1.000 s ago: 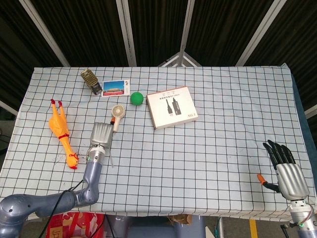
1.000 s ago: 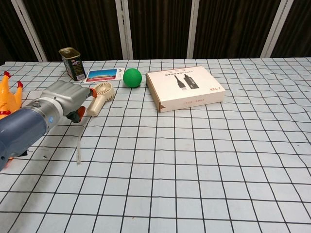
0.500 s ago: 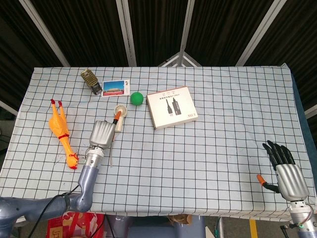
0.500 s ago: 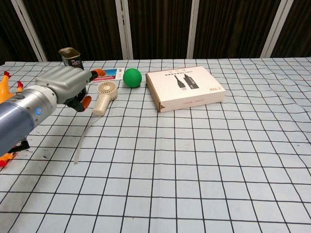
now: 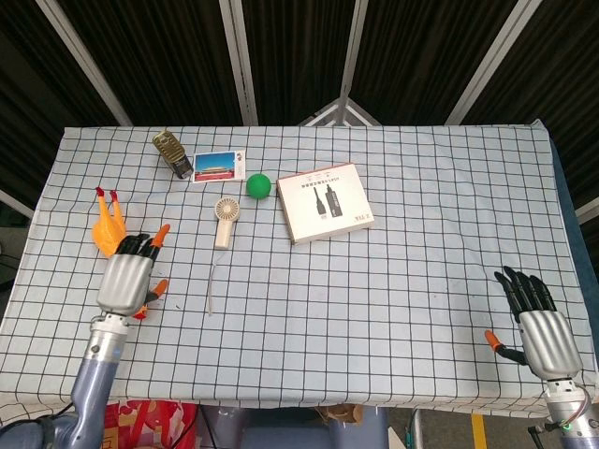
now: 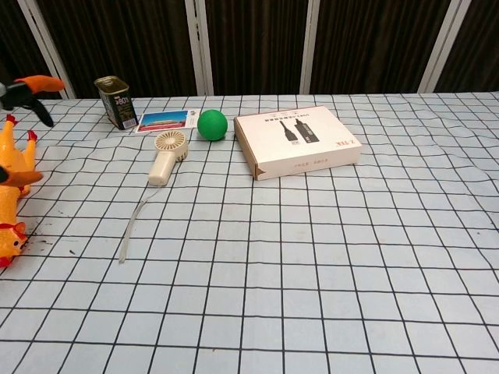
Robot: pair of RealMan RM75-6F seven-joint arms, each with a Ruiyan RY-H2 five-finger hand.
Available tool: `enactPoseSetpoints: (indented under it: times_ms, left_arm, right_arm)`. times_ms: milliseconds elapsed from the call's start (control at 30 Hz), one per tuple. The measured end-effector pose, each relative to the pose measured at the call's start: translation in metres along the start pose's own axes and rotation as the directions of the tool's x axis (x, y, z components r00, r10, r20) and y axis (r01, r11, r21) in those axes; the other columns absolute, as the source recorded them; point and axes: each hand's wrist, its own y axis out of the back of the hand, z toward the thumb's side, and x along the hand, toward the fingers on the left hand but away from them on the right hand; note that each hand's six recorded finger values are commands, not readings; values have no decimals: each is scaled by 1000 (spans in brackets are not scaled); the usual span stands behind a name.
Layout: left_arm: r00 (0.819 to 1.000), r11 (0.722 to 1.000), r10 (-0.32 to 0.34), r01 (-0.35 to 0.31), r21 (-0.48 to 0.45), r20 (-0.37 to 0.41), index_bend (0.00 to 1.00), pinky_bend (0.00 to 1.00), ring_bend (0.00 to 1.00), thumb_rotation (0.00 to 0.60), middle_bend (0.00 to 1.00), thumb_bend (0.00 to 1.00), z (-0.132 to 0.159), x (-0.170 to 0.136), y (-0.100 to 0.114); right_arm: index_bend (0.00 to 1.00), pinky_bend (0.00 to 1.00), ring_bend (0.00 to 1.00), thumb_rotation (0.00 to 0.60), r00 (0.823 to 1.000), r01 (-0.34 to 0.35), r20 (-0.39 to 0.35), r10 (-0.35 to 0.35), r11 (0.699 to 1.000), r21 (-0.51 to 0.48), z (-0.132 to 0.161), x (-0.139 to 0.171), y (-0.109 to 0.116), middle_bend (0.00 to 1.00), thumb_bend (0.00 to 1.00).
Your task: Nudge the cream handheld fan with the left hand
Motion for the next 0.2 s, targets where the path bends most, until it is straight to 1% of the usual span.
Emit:
enactPoseSetpoints:
  times_ms: [33,100,200]
  left_arm:
    - [1000,1000,1,-1,-1,-11,0,7,0,600,27,194,-9,-10,2]
    - [1000,1000,6,-6,1,-22,0,0,0,600,2,172,-20,-24,4]
    - [999,1000,25,-25,8,-36,0,0,0,600,0,171,-37,-47,11]
  right_arm:
    - [0,44,0,600,1000,2,0,-2,1000,3,0,0,0,0,290]
    - [0,44,0,600,1000,5,-1,-5,1000,9,0,0,0,0,290]
    - [0,44,0,600,1000,8,2,-8,1000,16,-1,-1,0,0,290]
